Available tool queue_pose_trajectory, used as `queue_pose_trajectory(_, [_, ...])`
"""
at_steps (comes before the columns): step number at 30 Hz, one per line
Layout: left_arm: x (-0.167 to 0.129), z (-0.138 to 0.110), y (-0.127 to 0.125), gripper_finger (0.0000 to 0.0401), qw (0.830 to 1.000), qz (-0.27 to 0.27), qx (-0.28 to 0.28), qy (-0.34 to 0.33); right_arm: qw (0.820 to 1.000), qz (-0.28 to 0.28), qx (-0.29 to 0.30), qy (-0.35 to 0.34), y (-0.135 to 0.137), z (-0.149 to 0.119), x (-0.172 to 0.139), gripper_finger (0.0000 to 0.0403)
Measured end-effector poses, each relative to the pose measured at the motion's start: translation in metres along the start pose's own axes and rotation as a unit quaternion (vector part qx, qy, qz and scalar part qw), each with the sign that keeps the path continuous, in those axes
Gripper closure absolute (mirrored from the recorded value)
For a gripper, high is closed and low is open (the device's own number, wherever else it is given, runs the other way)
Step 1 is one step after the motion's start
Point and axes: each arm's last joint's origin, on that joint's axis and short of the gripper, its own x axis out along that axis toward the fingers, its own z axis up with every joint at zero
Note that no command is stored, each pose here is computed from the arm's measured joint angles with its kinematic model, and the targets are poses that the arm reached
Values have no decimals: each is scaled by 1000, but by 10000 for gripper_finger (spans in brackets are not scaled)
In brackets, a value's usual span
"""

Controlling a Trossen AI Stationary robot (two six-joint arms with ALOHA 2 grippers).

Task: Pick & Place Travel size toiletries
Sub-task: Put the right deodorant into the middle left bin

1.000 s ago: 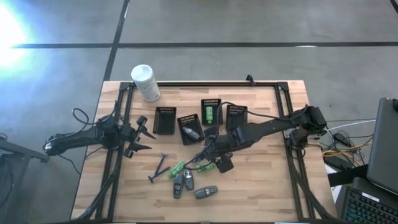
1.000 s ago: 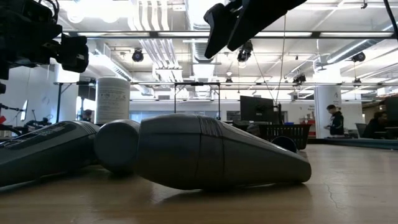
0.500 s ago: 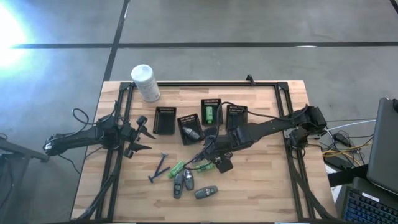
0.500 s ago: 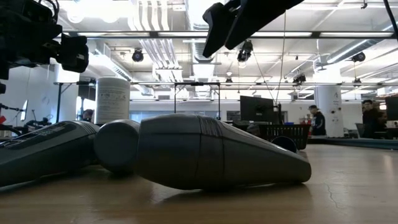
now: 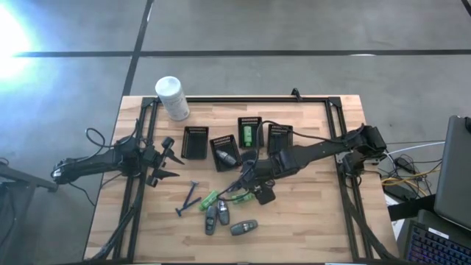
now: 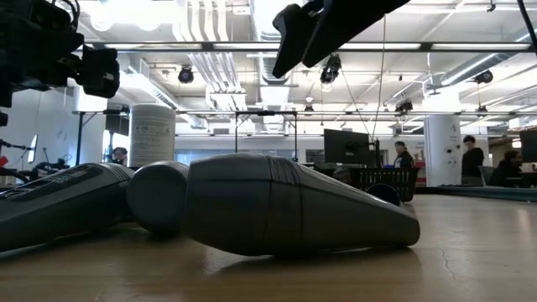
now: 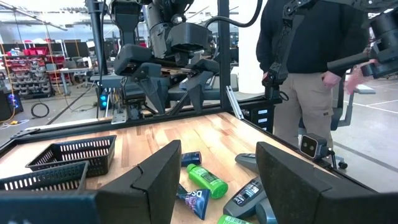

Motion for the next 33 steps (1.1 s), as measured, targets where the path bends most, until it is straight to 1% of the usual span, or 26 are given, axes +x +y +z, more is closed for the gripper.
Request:
queue_pose_trajectory(4, [0, 0, 0, 188, 1000, 0, 0, 0, 1000, -1, 1, -6, 0, 1, 0, 39])
queue_pose_trajectory(14, [0, 0, 0, 188, 1000, 0, 0, 0, 994, -24, 9, -109, -5, 21, -2, 39])
queue_pose_trajectory(19, [0, 0, 0, 188, 1000, 0, 0, 0, 990, -30, 12, -138, -6, 26, -3, 39])
queue_pose_trajectory(24, [0, 0, 0, 188, 1000, 0, 0, 0, 988, -32, 13, -150, -7, 29, -4, 39])
queue_pose_trajectory(25, [0, 0, 0, 188, 1000, 0, 0, 0, 986, -32, 26, -161, -7, 31, -5, 39])
queue_pose_trajectory(26, [0, 0, 0, 188, 1000, 0, 0, 0, 984, -28, 57, -168, -7, 32, -5, 39])
queue_pose_trajectory(28, [0, 0, 0, 188, 1000, 0, 0, 0, 976, -11, 142, -162, -6, 31, -5, 39])
queue_pose_trajectory(29, [0, 0, 0, 188, 1000, 0, 0, 0, 972, -5, 176, -157, -5, 30, -5, 39])
queue_pose_trajectory(30, [0, 0, 0, 188, 1000, 0, 0, 0, 968, 1, 202, -147, -4, 28, -4, 39])
queue_pose_trajectory(32, [0, 0, 0, 188, 1000, 0, 0, 0, 960, 31, 259, -105, 1, 21, -2, 39])
queue_pose_trajectory(33, [0, 0, 0, 188, 1000, 0, 0, 0, 956, 45, 274, -90, 3, 19, -1, 39])
